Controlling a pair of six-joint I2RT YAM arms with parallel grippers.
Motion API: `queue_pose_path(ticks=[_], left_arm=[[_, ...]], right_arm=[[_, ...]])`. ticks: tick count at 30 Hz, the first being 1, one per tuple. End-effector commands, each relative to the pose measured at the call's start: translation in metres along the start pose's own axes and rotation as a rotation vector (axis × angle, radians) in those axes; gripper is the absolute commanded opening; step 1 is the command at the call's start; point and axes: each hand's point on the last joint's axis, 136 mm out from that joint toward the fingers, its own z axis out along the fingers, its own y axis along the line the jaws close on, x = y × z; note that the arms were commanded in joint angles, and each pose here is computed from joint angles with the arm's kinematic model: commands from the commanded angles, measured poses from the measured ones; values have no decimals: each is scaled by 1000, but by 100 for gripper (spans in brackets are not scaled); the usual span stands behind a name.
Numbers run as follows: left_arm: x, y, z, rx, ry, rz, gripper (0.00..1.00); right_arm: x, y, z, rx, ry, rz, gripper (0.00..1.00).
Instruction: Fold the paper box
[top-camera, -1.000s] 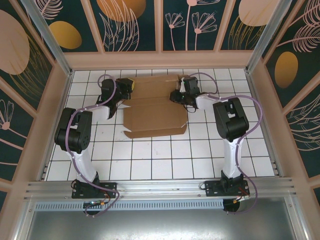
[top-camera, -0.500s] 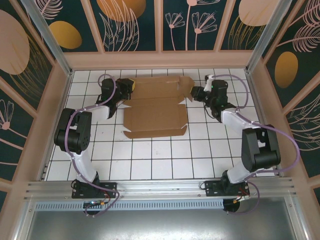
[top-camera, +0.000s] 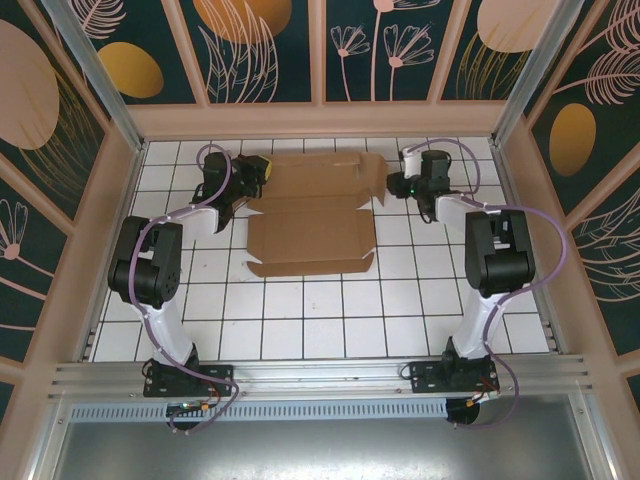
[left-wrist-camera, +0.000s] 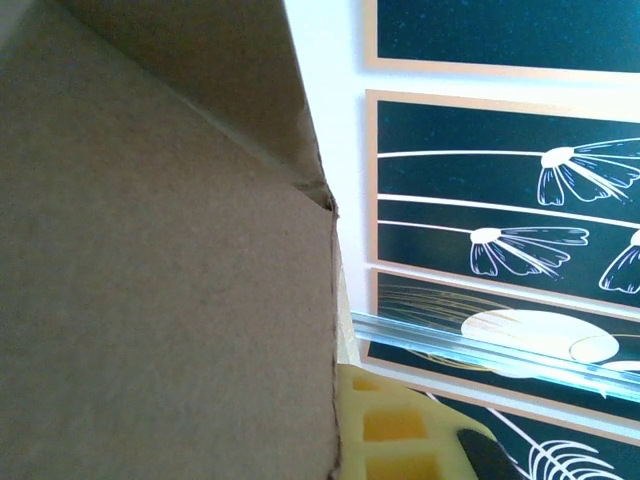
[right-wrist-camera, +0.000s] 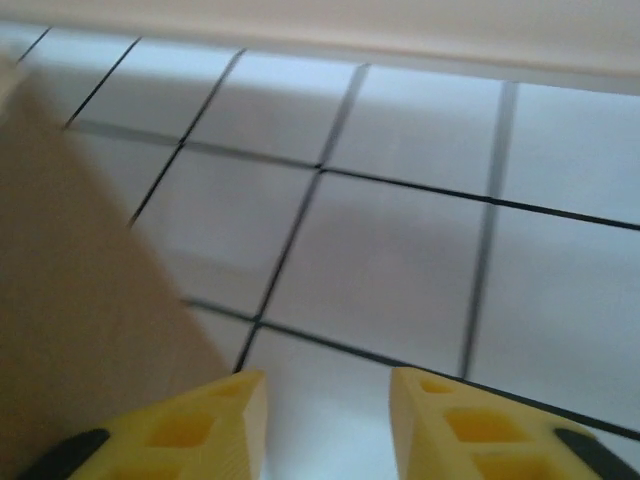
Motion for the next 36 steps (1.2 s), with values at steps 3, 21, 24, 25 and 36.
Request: queue_pose_path(ticks=[3, 21, 24, 25, 36], left_arm=[[6, -5, 2, -9, 33, 8, 2], [10, -10, 1, 3, 51, 32, 2], [10, -10, 0, 1, 52, 35, 2], [10, -9, 0, 0, 52, 36, 2], [12, -14, 3, 4, 70, 39, 2]], right_arm=[[-23, 53, -2, -235, -77, -170, 43], [-43, 93, 8, -291, -102, -213, 50], [-47, 99, 7, -326, -106, -216, 52], [-49, 100, 5, -333, -111, -217, 54], [-57, 94, 39, -268, -50, -171, 59]])
